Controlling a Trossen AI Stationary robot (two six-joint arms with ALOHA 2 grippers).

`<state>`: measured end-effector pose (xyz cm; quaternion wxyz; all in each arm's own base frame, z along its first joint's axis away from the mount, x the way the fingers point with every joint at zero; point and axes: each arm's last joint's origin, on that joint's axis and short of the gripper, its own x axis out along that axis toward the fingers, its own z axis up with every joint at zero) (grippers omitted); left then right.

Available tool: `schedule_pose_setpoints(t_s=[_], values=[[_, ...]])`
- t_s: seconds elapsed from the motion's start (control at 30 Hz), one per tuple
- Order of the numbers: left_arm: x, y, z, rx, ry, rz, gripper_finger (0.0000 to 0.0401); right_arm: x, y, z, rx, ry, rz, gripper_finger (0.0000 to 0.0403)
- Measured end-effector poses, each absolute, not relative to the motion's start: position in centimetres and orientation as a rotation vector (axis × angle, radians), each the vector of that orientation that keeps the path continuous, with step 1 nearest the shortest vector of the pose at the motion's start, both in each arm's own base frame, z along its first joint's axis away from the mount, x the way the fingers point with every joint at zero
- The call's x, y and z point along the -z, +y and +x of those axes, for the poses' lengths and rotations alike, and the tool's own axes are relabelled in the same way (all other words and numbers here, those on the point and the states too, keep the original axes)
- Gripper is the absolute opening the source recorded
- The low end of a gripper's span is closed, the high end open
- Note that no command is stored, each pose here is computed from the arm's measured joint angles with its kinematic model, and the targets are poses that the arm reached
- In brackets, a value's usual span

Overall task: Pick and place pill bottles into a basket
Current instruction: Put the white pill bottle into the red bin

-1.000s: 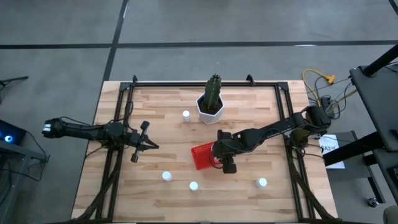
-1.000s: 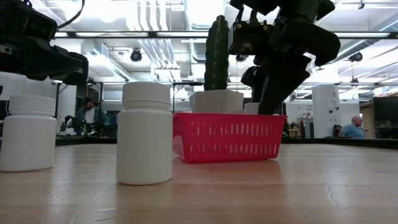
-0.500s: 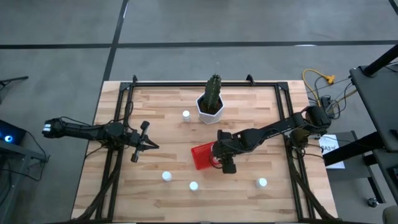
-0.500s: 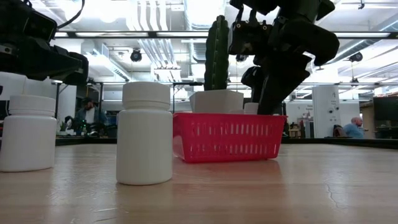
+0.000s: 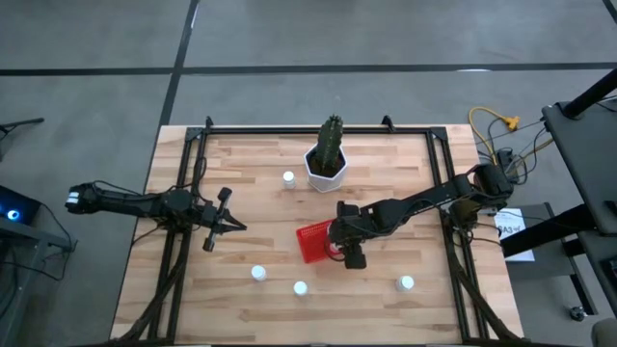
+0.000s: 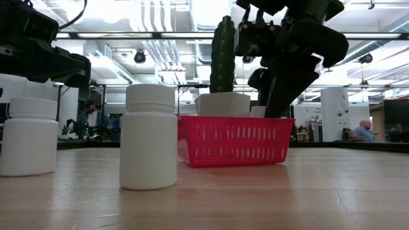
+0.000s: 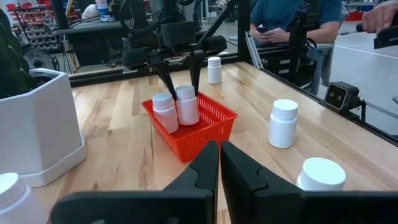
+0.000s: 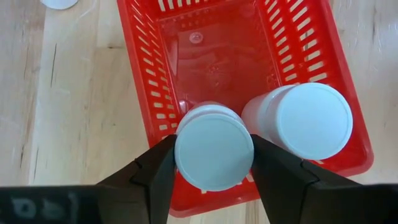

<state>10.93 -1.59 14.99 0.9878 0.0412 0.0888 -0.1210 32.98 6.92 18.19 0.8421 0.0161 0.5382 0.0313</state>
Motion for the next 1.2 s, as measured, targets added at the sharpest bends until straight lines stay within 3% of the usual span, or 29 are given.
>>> schedule_pose_setpoints(t_s=[1.2], values=[[-14.99,-1.59,10.93,0.243,0.178,0.082,0.0000,-18.80,6.99,33.35,-0.063,1.112,0.043,0.0183]])
